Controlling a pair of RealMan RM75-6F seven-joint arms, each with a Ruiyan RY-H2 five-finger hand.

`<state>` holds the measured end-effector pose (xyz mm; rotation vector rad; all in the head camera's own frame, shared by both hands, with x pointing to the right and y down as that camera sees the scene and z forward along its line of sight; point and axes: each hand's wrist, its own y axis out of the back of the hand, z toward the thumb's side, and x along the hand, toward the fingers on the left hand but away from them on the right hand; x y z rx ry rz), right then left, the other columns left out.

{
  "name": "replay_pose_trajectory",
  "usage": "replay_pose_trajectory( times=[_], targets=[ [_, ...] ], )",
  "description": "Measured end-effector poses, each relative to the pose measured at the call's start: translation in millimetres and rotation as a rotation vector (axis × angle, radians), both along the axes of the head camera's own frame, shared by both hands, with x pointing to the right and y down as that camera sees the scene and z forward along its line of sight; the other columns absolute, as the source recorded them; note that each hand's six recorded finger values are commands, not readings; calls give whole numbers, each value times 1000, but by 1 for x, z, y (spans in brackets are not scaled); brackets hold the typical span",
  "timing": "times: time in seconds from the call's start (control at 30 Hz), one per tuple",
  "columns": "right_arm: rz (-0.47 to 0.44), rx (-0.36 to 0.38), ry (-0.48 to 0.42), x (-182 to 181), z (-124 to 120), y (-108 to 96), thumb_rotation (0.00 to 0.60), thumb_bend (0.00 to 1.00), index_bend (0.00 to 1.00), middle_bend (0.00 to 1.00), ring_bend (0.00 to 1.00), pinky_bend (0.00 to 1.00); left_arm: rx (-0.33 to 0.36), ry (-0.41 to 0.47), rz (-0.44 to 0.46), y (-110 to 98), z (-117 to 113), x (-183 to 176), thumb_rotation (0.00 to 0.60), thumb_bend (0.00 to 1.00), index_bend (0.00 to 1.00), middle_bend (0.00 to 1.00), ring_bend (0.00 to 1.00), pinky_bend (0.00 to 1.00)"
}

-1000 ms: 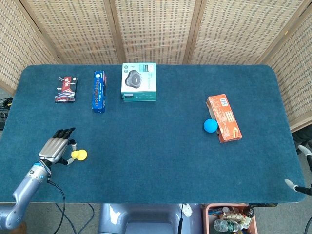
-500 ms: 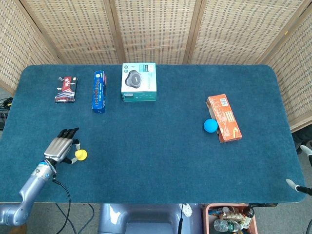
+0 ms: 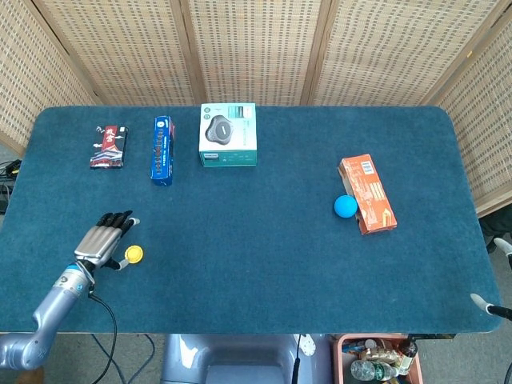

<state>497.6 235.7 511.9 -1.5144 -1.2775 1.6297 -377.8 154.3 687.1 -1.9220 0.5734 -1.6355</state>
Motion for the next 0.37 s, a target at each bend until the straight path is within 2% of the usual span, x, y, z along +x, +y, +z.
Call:
replay_pose_trajectory(
  times=[0.17, 0.27, 0.37],
  targets=[
    [-1, 2, -5, 0, -1, 0, 600, 0, 0, 0, 0, 0, 73, 34, -59, -6, -25, -10, 600, 4, 0, 0, 0, 0],
    [2, 7, -8, 1, -2, 0, 600, 0, 0, 0, 0, 0, 158, 37, -112, -8, -48, -24, 600, 0, 0, 0, 0, 0],
    [4, 13, -10, 2, -3, 0, 600, 0, 0, 0, 0, 0, 270, 29, -166, -4, -77, -40, 600, 0, 0, 0, 0, 0]
  ],
)
